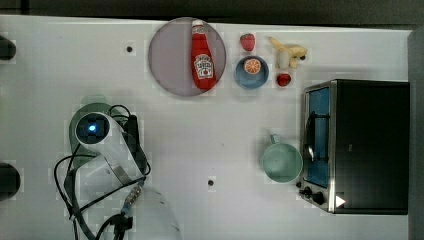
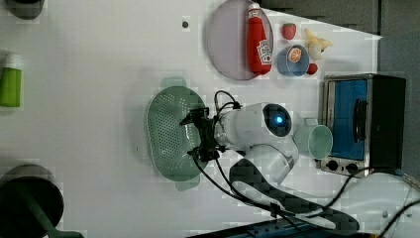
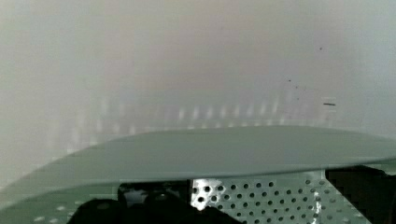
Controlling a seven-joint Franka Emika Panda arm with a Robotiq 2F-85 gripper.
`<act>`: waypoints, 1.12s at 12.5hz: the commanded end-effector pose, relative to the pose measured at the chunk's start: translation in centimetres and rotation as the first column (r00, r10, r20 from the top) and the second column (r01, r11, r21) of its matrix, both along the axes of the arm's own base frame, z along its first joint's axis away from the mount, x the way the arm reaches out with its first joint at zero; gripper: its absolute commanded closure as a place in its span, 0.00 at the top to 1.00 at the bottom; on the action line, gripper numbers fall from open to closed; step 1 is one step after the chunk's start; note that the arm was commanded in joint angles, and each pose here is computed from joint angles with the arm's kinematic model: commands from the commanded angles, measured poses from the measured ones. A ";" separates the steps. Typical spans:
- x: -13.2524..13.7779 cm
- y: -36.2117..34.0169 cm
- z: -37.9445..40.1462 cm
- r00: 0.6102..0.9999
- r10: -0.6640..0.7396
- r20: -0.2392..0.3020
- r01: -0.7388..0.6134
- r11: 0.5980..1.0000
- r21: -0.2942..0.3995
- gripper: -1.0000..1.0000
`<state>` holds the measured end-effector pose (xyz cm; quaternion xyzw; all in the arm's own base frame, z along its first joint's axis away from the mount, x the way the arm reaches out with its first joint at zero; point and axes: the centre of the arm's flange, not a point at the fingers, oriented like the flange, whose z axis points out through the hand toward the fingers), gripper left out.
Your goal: Drag strainer left to right.
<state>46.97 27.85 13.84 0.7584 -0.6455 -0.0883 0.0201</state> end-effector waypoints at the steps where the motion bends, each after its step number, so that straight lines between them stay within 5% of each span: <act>1: 1.2 -2.9 2.2 0.995 -0.099 0.029 0.100 0.995 -0.030 1.00; 14: 2.5 -16.0 1.3 0.992 -0.119 0.036 0.121 0.990 -0.074 1.00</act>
